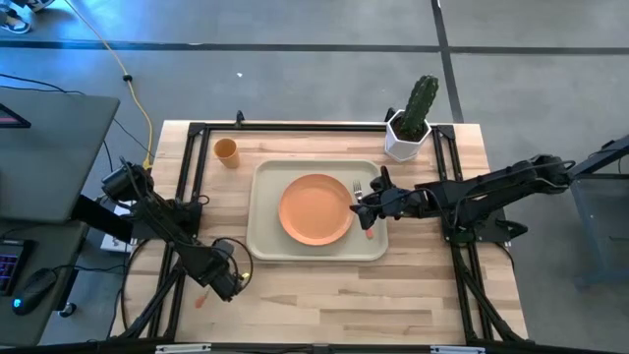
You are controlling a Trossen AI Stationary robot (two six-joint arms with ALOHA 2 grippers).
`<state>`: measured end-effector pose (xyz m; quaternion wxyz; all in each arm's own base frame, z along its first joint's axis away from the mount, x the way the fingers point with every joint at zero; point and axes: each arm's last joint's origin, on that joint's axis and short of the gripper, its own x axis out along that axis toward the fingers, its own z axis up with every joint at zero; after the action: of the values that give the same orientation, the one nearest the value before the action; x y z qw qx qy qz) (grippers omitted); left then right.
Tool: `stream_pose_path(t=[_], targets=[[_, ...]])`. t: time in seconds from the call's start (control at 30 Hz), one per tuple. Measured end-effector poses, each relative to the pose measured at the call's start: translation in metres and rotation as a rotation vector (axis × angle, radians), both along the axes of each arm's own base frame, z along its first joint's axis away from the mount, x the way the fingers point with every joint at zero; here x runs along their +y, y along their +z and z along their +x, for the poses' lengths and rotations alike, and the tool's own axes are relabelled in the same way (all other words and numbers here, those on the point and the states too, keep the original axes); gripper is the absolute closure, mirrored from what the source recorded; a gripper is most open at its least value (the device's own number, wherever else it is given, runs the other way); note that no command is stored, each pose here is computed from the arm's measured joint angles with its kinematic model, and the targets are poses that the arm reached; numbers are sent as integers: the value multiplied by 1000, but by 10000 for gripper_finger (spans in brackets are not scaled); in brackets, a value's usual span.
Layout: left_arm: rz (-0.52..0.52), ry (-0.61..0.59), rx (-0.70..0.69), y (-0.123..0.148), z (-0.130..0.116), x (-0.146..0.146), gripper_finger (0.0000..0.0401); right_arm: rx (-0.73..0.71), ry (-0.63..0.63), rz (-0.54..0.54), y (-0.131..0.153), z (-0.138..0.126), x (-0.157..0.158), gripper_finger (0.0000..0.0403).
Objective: Pick and place plate/cup/fork/spoon on tray
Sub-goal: Put the orange spoon on the white tray to the right of the orange fork
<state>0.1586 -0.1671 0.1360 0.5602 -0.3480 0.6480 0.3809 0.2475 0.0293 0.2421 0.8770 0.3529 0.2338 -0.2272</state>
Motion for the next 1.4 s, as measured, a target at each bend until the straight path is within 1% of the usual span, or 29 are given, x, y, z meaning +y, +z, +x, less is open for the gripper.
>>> stream_pose_path(t=[0.1, 0.23, 0.33, 0.4, 0.47, 0.53, 0.63, 0.73, 0.8, 0.9, 1.0, 1.07, 1.13, 1.23, 1.3, 1.4], targets=[[-8, -16, -49, 5, 6, -4, 387, -53, 4, 5, 4, 3, 0, 215], [-29, -44, -94, 13, 13, -9, 395, -147, 58, 7, 13, 8, 2, 215], [-64, -65, -174, 29, 20, -15, 394, -221, 104, 29, 20, 12, 4, 215], [-74, -74, -248, 44, 25, -15, 394, -268, 168, 52, 24, 14, 7, 215], [-66, -99, -359, 63, 30, -13, 394, -321, 240, 61, 29, 16, 12, 215], [-47, -109, -500, 84, 35, -8, 394, -368, 328, 51, 33, 17, 18, 215], [12, -142, -755, 117, 42, 6, 394, -465, 423, 24, 42, 19, 27, 215], [100, -174, -1039, 150, 49, 20, 395, -559, 455, -8, 49, 21, 34, 215], [172, -209, -1192, 169, 53, 28, 395, -603, 462, -29, 53, 22, 36, 215], [209, -309, -1393, 195, 63, 35, 395, -695, 449, -82, 59, 25, 37, 215], [192, -406, -1583, 214, 73, 39, 395, -811, 463, -174, 71, 31, 38, 215], [169, -449, -1697, 222, 81, 41, 395, -881, 511, -252, 86, 38, 43, 215], [141, -493, -1775, 226, 89, 44, 395, -910, 571, -325, 101, 46, 49, 215], [79, -532, -1861, 226, 102, 47, 395, -851, 621, -405, 118, 61, 56, 215], [46, -558, -1884, 223, 110, 49, 395, -780, 642, -446, 126, 71, 57, 215], [-24, -564, -1897, 217, 121, 51, 394, -715, 662, -497, 138, 82, 59, 215]])
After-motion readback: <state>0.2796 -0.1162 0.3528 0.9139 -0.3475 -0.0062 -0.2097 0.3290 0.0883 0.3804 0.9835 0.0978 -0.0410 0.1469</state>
